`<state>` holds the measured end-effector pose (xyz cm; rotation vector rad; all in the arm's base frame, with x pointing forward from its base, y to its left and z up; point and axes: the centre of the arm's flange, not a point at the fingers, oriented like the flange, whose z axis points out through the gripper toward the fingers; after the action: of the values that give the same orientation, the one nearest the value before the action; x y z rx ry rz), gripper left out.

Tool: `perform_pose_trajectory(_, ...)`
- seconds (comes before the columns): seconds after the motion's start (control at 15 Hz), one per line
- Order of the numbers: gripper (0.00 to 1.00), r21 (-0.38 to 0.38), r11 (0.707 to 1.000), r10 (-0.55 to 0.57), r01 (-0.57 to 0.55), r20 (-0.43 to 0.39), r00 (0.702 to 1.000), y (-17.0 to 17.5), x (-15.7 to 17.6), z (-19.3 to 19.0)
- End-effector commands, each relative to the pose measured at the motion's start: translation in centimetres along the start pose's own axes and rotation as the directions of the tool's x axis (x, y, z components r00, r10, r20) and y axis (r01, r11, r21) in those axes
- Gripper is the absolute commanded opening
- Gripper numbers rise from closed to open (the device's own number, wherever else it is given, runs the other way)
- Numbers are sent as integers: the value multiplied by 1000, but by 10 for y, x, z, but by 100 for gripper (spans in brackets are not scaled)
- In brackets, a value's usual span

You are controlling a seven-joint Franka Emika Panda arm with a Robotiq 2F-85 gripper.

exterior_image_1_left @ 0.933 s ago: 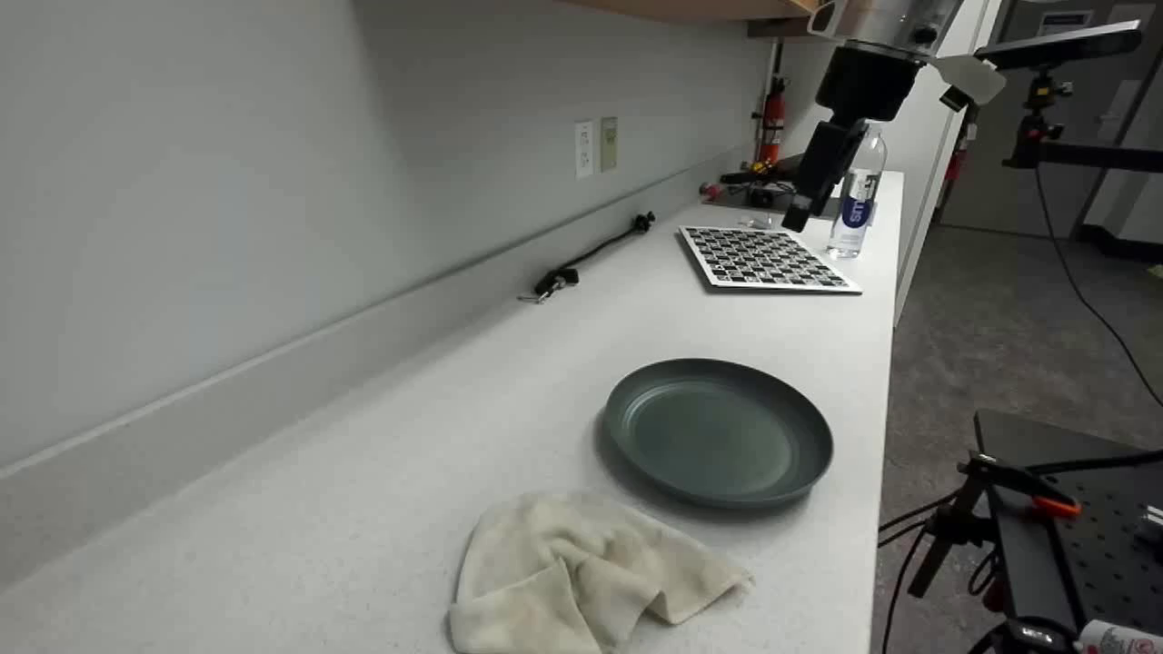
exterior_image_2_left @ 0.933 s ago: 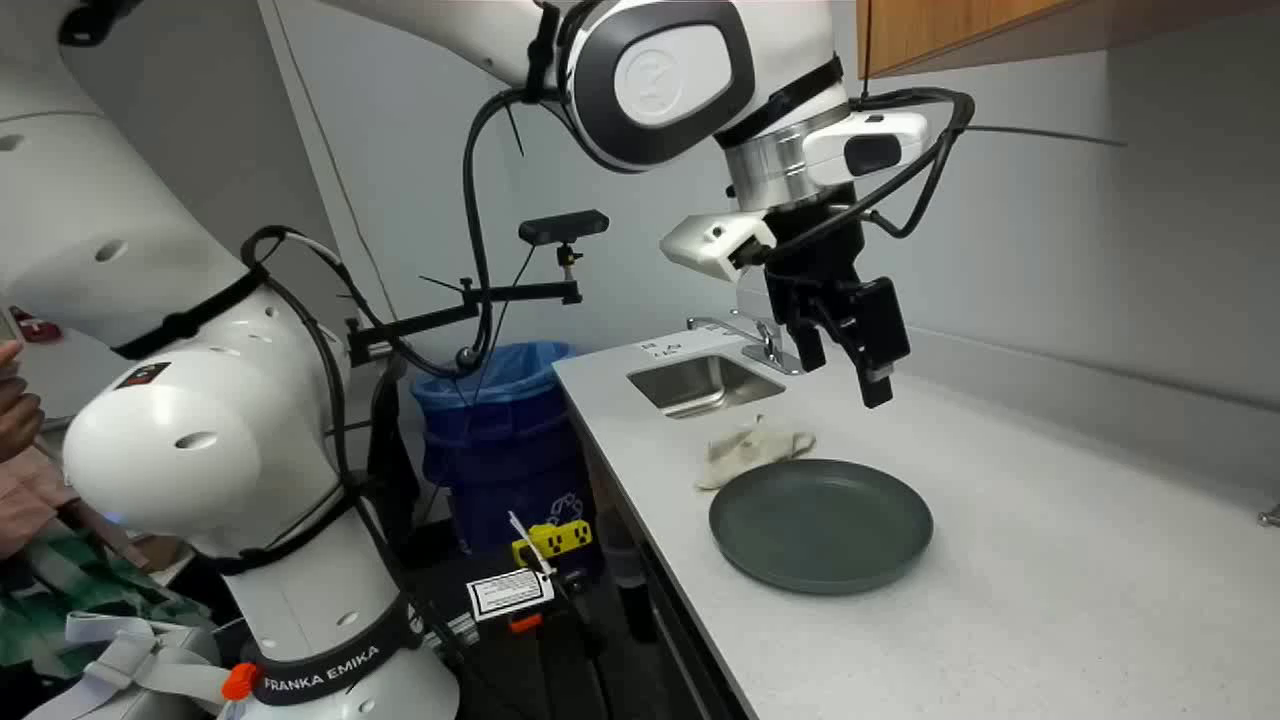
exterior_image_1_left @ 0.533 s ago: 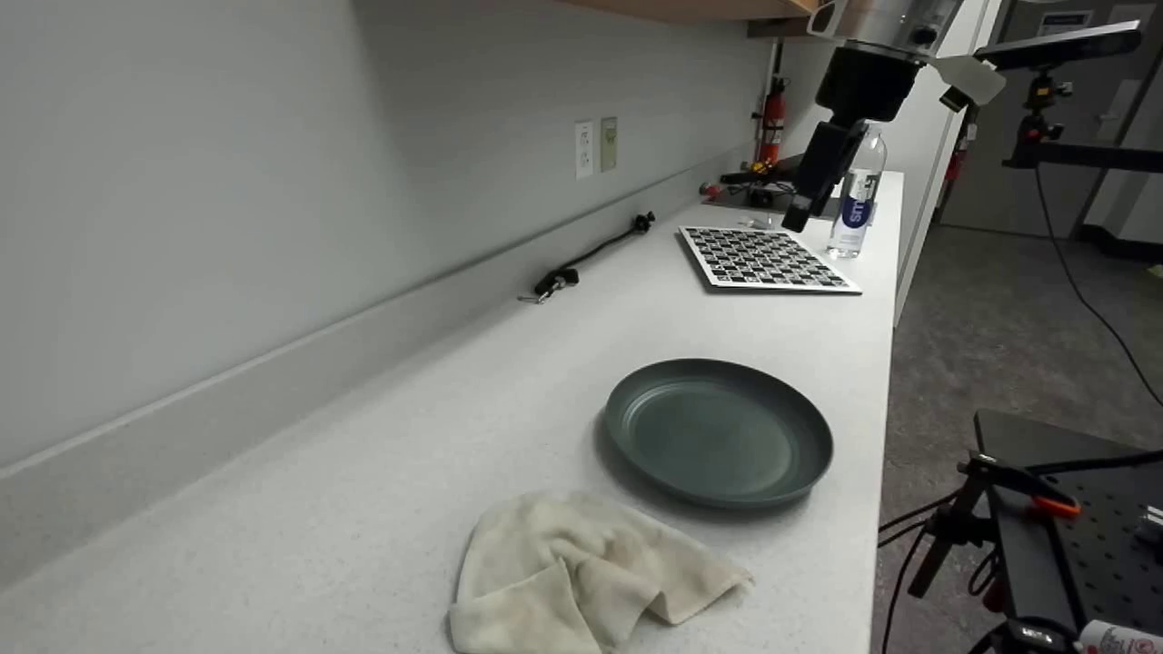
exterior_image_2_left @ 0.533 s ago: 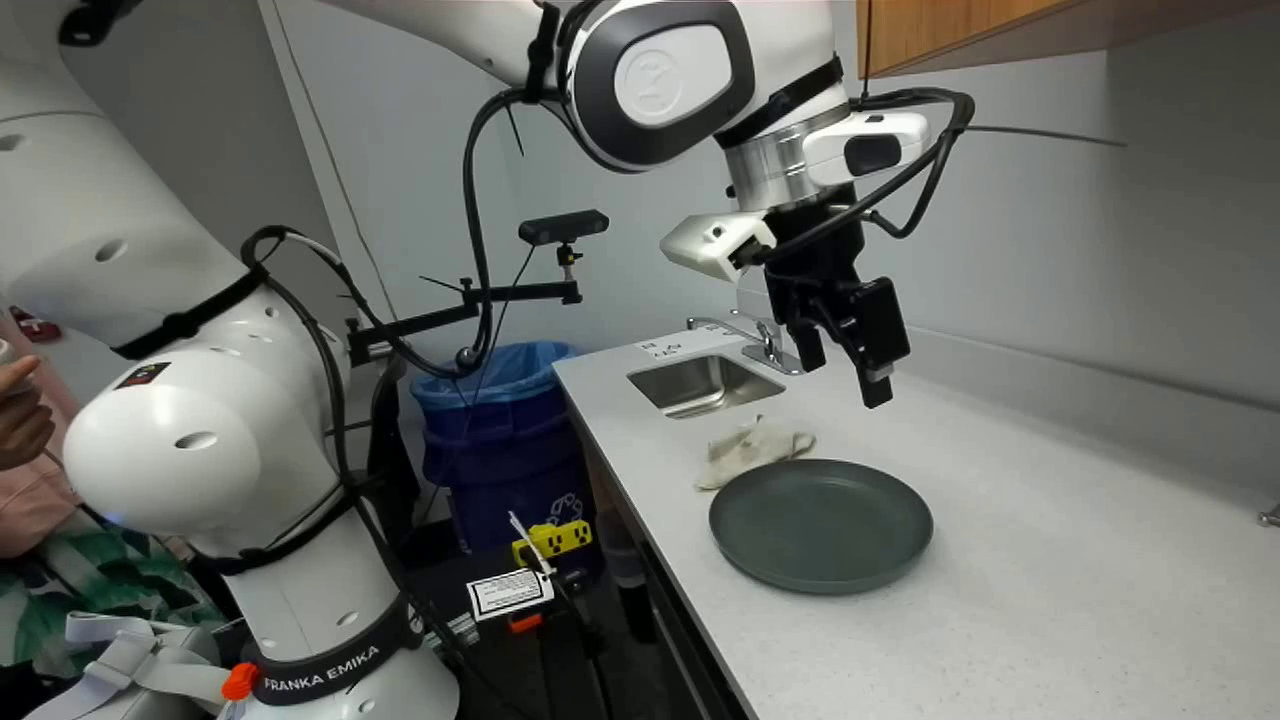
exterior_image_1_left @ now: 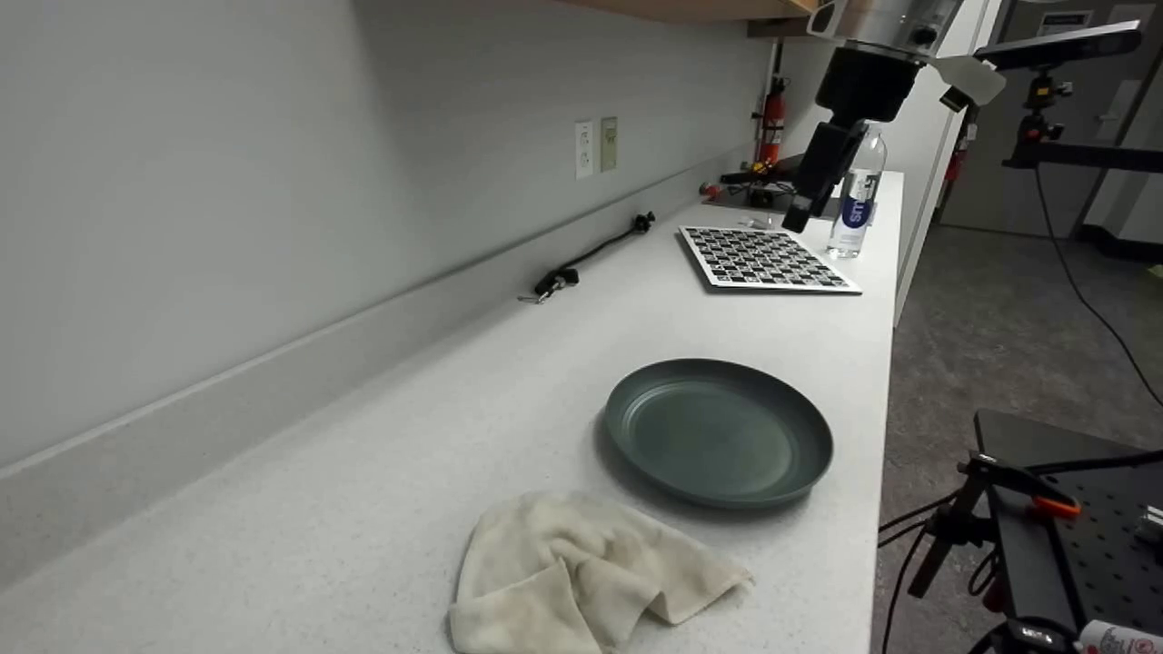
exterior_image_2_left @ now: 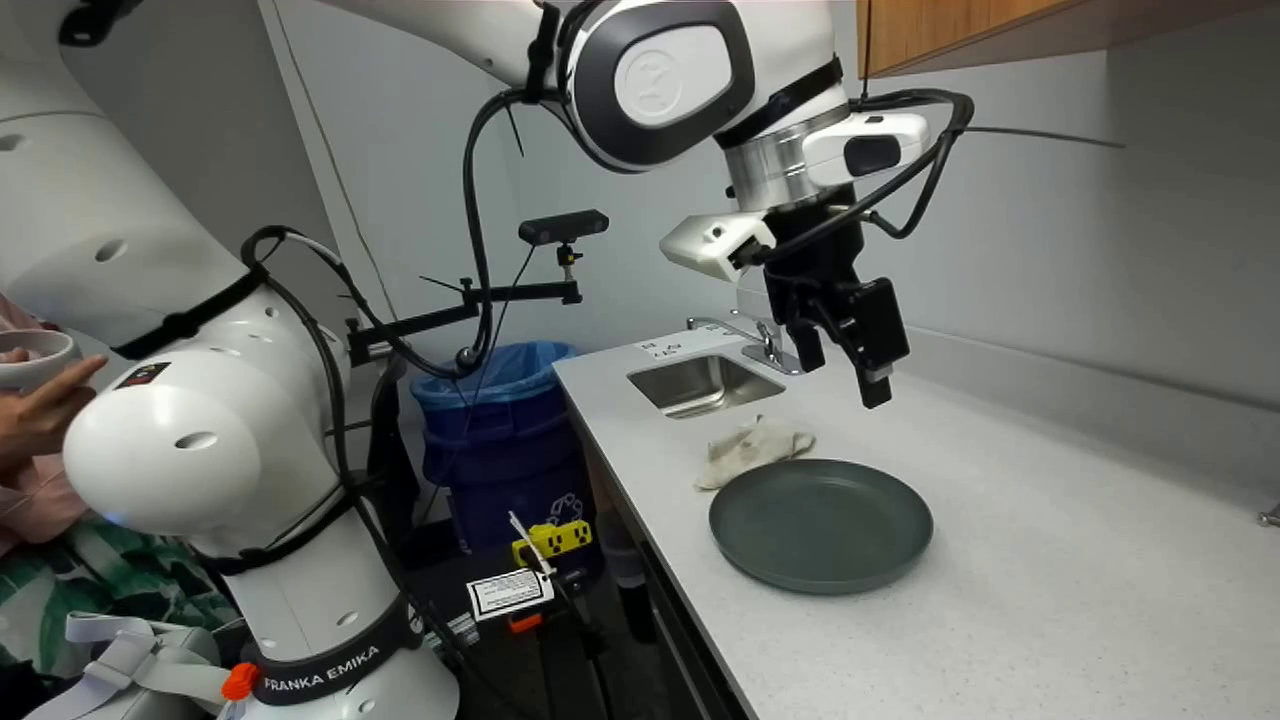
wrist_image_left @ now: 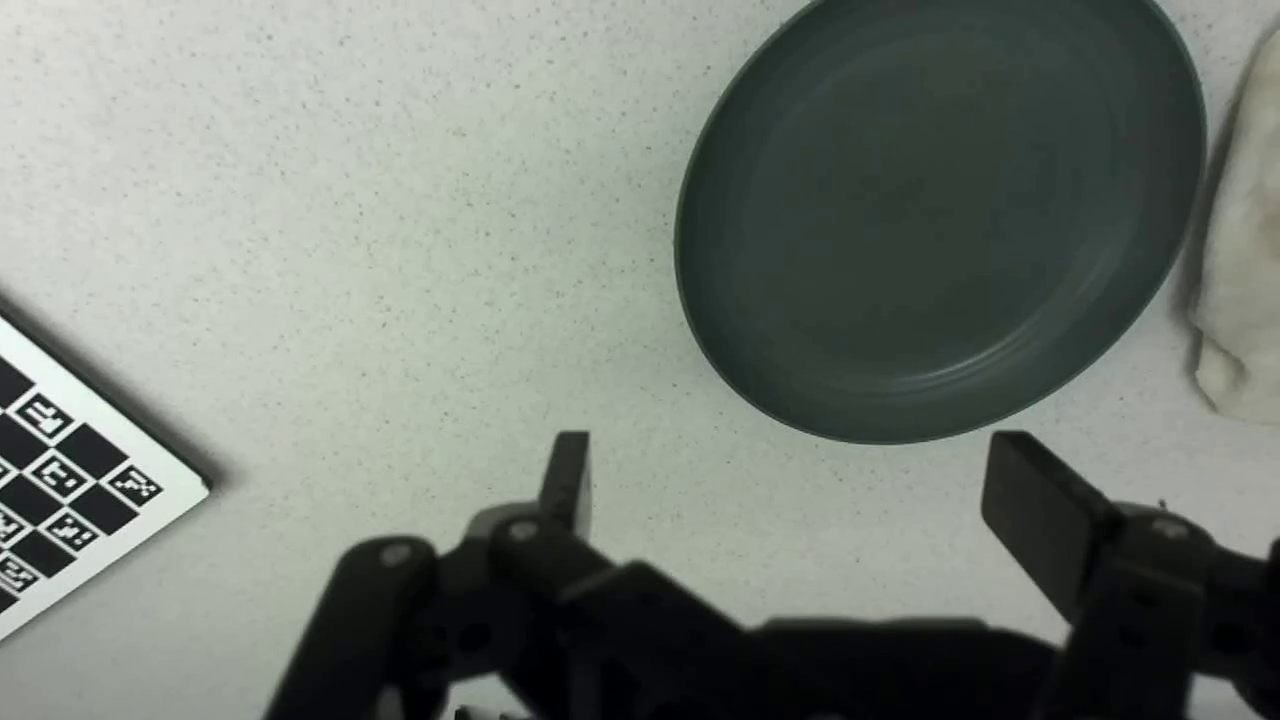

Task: Use the cloth to wipe the plate

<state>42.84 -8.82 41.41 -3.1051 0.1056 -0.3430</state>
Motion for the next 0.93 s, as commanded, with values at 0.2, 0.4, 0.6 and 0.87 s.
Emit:
perform_pose_trajectory(0.2,100,-15,999,-30,31,99,995,-94,34,39)
perform_pose_trajectory(0.4,100,-1,994,-111,112,157,981,-178,44,69)
perform_pose_trajectory(0.6,100,40,979,-205,201,204,957,-257,50,99)
perform_pose_trajectory(0.87,100,117,946,-322,303,215,922,-354,57,137)
